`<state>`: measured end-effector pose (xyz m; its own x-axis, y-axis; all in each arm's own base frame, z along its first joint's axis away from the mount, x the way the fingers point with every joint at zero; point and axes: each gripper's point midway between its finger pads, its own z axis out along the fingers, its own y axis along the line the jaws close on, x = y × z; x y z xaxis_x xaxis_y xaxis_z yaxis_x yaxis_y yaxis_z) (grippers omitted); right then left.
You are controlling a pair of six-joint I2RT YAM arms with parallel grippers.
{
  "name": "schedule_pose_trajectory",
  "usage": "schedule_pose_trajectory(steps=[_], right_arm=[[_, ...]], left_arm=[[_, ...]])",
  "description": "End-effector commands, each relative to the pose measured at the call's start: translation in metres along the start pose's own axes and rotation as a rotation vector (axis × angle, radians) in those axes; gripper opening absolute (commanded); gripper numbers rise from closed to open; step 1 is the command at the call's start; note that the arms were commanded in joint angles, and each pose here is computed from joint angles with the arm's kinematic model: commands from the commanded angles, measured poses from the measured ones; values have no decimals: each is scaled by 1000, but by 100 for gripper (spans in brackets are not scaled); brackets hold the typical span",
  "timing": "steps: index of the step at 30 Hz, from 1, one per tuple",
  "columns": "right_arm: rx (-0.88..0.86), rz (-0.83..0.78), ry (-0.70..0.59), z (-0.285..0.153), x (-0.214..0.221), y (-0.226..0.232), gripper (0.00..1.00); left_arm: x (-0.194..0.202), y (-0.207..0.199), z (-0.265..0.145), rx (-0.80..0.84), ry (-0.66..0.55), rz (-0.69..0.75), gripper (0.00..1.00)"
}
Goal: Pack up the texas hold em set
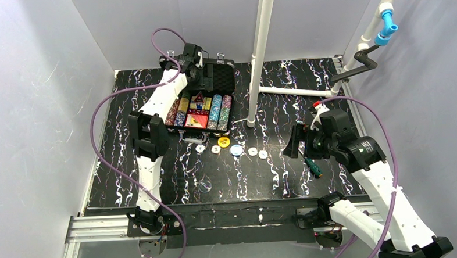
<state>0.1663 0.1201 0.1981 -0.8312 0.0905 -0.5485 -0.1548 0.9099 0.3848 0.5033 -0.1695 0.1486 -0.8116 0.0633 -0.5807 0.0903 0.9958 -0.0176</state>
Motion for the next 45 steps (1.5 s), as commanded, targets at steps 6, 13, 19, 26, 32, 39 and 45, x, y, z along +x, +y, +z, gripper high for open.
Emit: schedule_pose_trajectory(steps=[6,13,19,26,32,39,45], right_arm=[[-31,8,-42,-6,-7,7,96],[-52,7,-31,0,-7,11,96],[-59,7,-35,0,-10,13,96],[-60,7,-30,4,-8,12,96],[-62,10,-7,10,-4,11,96],[-56,18,7,11,-3,11,95],[-35,24,19,12,-2,7,94]], left_arm=[[-48,-41,-114,285,-196,-61,98],[-41,-25,-119,207,-181,-74,98],[-37,-16,-119,161,-197,-84,98],[5,-8,-98,166,-190,12,98],[23,23,-63,33,-387,1,98],[15,7,-11,91,-490,4,94],[3,2,22,71,-498,-2,83]])
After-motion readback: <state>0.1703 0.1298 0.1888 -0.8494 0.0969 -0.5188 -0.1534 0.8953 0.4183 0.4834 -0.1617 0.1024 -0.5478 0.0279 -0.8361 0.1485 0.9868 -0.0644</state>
